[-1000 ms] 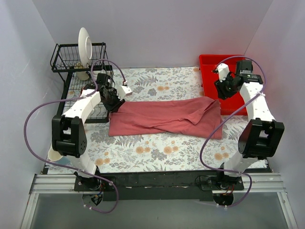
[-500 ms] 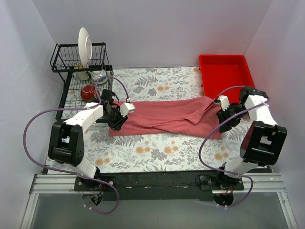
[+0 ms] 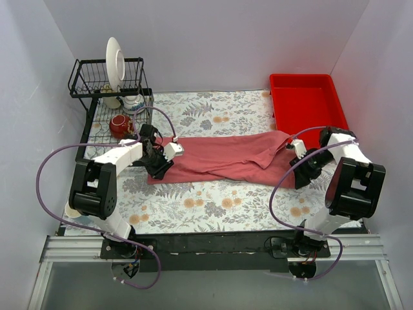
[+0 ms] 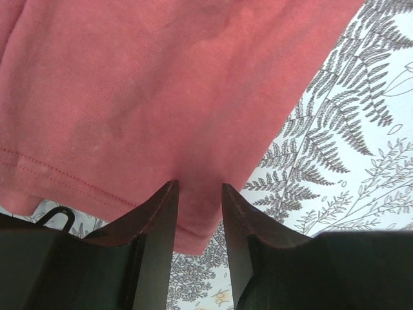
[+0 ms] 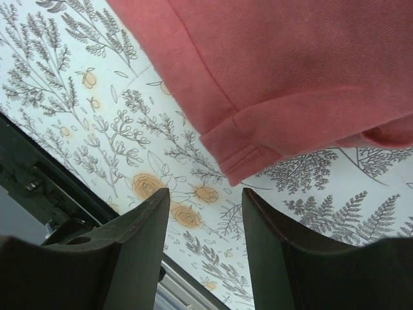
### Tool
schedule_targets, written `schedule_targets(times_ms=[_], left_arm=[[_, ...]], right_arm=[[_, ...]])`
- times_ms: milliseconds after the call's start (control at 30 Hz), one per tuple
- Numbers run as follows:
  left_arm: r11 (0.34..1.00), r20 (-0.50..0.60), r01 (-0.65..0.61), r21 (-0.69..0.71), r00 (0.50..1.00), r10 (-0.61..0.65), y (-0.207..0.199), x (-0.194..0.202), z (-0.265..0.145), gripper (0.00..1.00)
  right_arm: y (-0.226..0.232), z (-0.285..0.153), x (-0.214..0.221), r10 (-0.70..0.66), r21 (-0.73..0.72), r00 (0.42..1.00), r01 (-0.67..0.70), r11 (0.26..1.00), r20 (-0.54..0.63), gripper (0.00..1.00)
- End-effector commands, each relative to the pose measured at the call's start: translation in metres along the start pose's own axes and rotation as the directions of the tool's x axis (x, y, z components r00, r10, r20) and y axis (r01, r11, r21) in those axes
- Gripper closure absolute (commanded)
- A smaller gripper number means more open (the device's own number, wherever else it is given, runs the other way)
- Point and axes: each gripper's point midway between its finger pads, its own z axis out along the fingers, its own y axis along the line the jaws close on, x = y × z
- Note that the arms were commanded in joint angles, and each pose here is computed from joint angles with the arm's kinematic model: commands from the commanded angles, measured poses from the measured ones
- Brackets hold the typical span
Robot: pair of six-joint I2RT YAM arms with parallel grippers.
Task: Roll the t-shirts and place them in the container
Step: Fold the T-shirt at the center of the board.
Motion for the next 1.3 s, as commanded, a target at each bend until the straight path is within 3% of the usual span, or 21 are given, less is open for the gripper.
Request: schedule_targets(times_ms=[0,200,333,433,467,567,800,933,1133,1267], left_arm=[[0.999,-0.023,-0.039,-0.017,0.999,0.039,0.005,0.006,0.005,0.67],[0.999,-0.060,-0.039,0.017,0.997,0.040,-0.002,0.020,0.015,0.67],[0.998,-0.112,-0.031,0.046,0.993,0.036,-0.013,0.038,0.021,0.76],[0.996,-0.156,-0.033,0.077,0.987,0.045,-0.027,0.057,0.019,0.79],[0.995,-0.168,-0.043,0.086,0.984,0.057,-0.030,0.061,0.018,0.79],[0.992,-0.189,-0.049,0.113,0.979,0.070,-0.048,0.076,0.009,0.79],[0.989,-0.231,-0.055,0.134,0.969,0.085,-0.086,0.117,-0.004,0.80],[0.991,-0.201,-0.100,0.094,0.973,0.117,-0.084,0.113,-0.018,0.80],[0.969,-0.243,-0.240,0.066,0.938,0.249,-0.083,0.135,-0.033,0.82],[0.962,-0.258,-0.263,0.074,0.927,0.273,-0.090,0.147,-0.038,0.82]], right_arm=[[-0.017,0.006,-0.002,-0.075,0.034,0.997,0.075,0.997,0.002,0.43],[-0.026,0.019,-0.002,-0.075,0.032,0.997,0.075,0.997,0.005,0.43],[-0.033,0.028,0.001,-0.082,0.048,0.997,0.081,0.996,0.000,0.47],[-0.034,0.032,0.008,-0.093,0.047,0.995,0.093,0.995,-0.023,0.60],[-0.033,0.032,0.011,-0.098,0.046,0.994,0.099,0.994,-0.039,0.69],[-0.026,0.027,0.021,-0.128,0.043,0.989,0.131,0.990,-0.073,0.76],[-0.002,0.017,0.045,-0.193,0.021,0.973,0.197,0.980,-0.127,0.81],[0.013,0.007,0.056,-0.215,0.006,0.966,0.218,0.976,-0.145,0.85],[0.032,0.000,0.076,-0.255,-0.036,0.950,0.253,0.967,-0.180,0.88],[0.037,-0.006,0.075,-0.264,-0.042,0.949,0.260,0.965,-0.171,0.88]])
